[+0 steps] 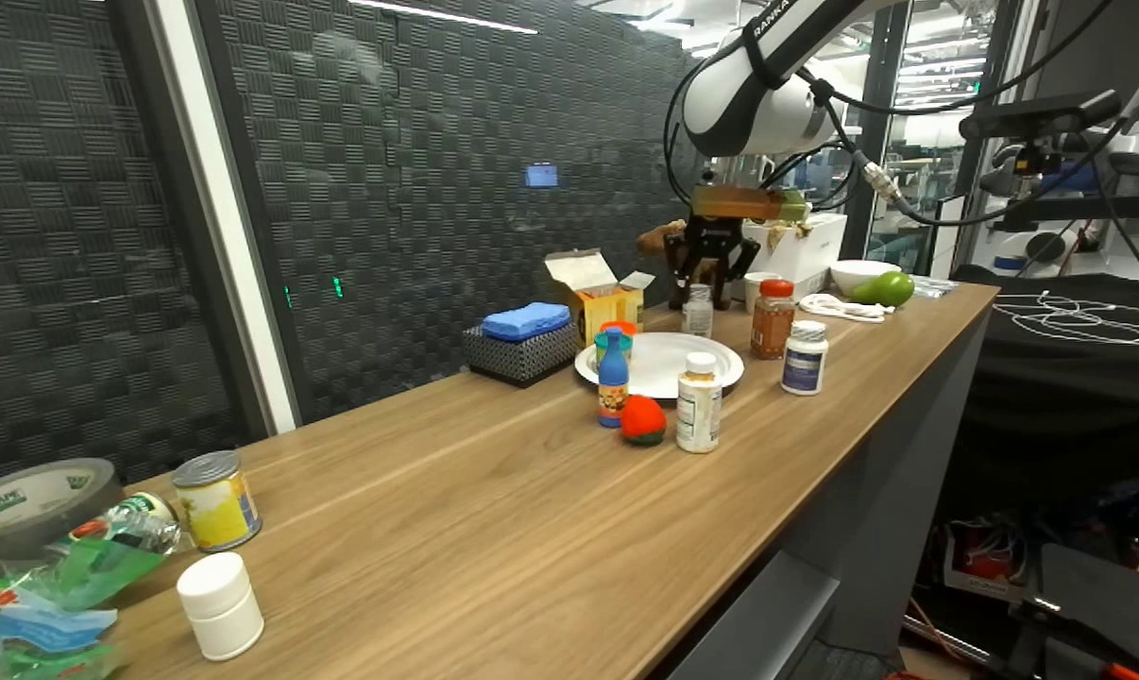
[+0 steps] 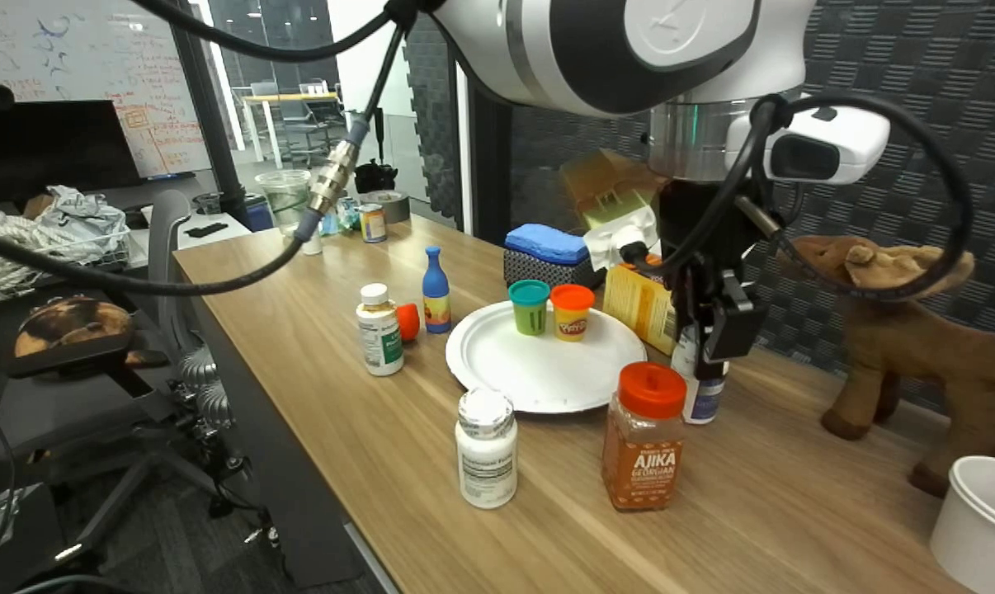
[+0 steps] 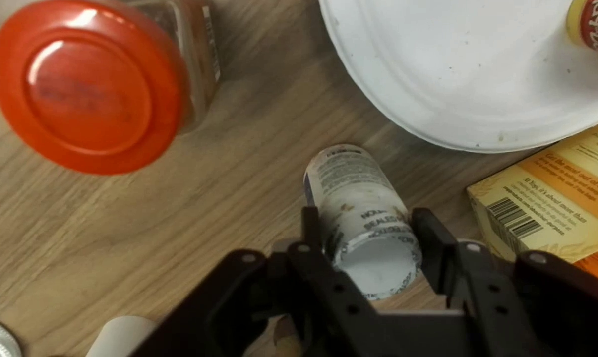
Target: Place the containers and the orange toy on the white plate
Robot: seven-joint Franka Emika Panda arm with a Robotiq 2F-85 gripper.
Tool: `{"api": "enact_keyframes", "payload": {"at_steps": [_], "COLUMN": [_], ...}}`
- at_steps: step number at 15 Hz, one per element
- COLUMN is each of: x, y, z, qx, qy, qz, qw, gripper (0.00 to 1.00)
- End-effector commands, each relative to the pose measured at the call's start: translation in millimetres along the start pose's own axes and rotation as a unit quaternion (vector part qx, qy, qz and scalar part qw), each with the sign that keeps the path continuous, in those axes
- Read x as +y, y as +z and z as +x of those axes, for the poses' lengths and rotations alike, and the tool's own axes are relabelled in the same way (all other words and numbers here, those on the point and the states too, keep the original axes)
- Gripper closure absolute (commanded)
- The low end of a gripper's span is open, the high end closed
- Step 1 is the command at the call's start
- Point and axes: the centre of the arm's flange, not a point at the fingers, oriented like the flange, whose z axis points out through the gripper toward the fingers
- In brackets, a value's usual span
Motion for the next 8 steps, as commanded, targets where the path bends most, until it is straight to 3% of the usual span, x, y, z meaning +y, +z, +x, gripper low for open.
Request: {"api": "enact_keyframes", "payload": {"at_steps": [1, 5, 8], "x": [-2.5, -33.0, -65.2], "y": [-21.0, -51.7, -58.9], "z": [-6.3, -30.0, -48.1], "qx": [0.018, 0.04, 0.042], "qy": [-0.017, -0.077, -0.112], "qz": [-0.011, -0.035, -0.029], "qw": [0.9996, 0.9956, 0.9924], "gripper": [0.76, 0.76, 0.76]}}
